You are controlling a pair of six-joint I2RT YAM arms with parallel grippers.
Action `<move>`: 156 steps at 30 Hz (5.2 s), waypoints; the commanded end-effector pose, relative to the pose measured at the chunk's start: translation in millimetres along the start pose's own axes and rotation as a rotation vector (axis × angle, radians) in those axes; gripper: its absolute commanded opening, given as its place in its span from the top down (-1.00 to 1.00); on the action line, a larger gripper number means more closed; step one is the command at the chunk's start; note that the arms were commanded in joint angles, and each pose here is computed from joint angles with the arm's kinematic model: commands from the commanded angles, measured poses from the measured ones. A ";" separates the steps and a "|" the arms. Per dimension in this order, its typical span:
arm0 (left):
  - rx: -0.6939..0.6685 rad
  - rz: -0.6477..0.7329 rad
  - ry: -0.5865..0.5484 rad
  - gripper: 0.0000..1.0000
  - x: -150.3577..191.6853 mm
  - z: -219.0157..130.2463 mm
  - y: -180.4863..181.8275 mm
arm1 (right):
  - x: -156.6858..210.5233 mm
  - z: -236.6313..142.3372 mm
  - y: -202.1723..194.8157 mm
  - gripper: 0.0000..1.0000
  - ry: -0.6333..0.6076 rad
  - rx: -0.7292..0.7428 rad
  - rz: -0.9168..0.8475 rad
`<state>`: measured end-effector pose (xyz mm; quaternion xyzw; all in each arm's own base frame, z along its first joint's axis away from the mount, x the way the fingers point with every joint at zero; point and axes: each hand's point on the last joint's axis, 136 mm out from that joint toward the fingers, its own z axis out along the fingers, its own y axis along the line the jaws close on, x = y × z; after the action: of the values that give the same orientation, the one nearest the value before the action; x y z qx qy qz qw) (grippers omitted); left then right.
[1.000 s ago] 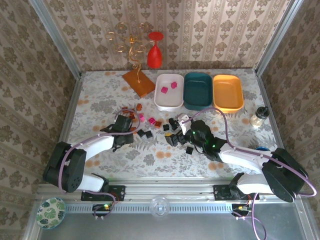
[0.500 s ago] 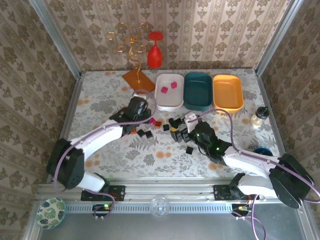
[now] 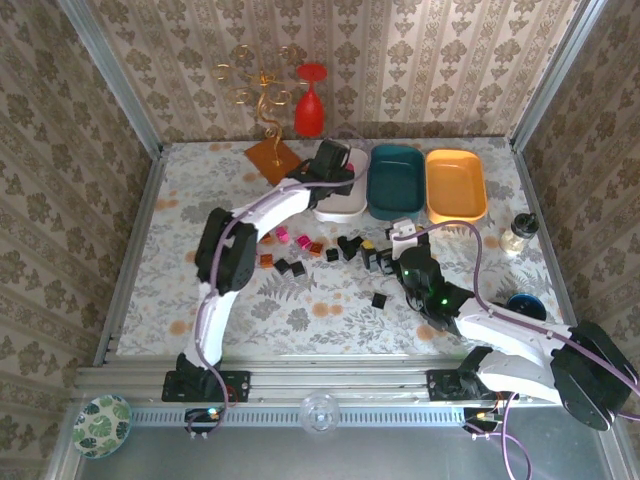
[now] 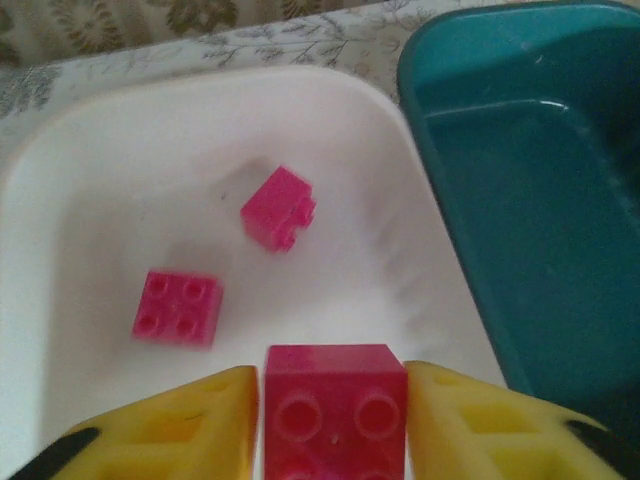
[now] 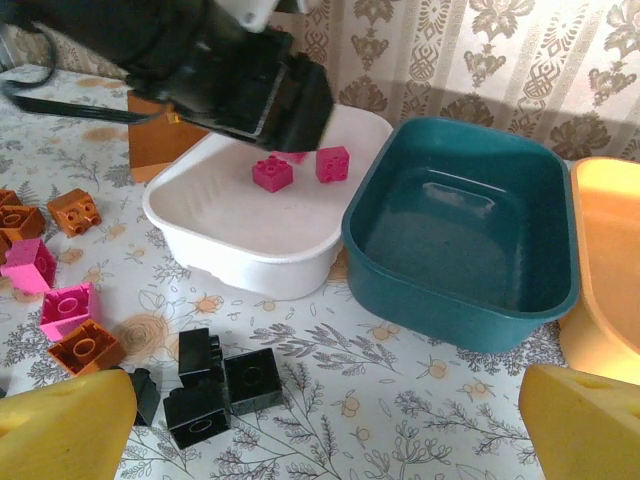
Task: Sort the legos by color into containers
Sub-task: Place the lego in the container, then pick up the lego from the bottom-center of the table, then place the lego in the container, then pick up the lego from the center of the table.
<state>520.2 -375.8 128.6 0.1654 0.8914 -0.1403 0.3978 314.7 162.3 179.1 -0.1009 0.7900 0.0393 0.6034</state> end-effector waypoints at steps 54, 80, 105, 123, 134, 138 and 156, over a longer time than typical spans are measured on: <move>0.537 -0.004 -0.049 -1.00 178.5 -242.7 -21.0 | 148.1 -44.7 41.2 -0.64 0.777 0.229 0.163; 0.393 0.001 -0.087 -1.00 189.6 -239.5 -5.0 | 110.6 5.4 17.2 0.24 0.550 0.233 0.344; 0.242 -0.075 -0.184 -1.00 148.7 -229.3 26.4 | -13.3 267.0 -108.7 -0.29 0.348 0.238 0.584; 0.395 -0.140 -0.103 -0.99 170.6 -209.0 16.5 | 46.1 76.8 40.5 -0.47 0.424 -0.128 0.121; 0.297 -0.138 -0.145 -1.00 166.2 -220.3 33.9 | 60.1 119.6 85.4 -0.28 0.517 -0.213 -0.013; 0.275 -0.132 -0.155 -1.00 165.8 -221.4 38.2 | 71.9 129.1 88.0 -0.23 0.560 -0.203 -0.037; 0.277 -0.121 -0.178 -1.00 160.4 -231.7 38.2 | 83.5 138.9 89.5 -0.06 0.660 -0.220 -0.070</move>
<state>281.9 -229.8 148.8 0.1506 0.8343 -0.3092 0.4309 410.3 267.4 66.3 -0.1871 0.9233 0.0743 0.3270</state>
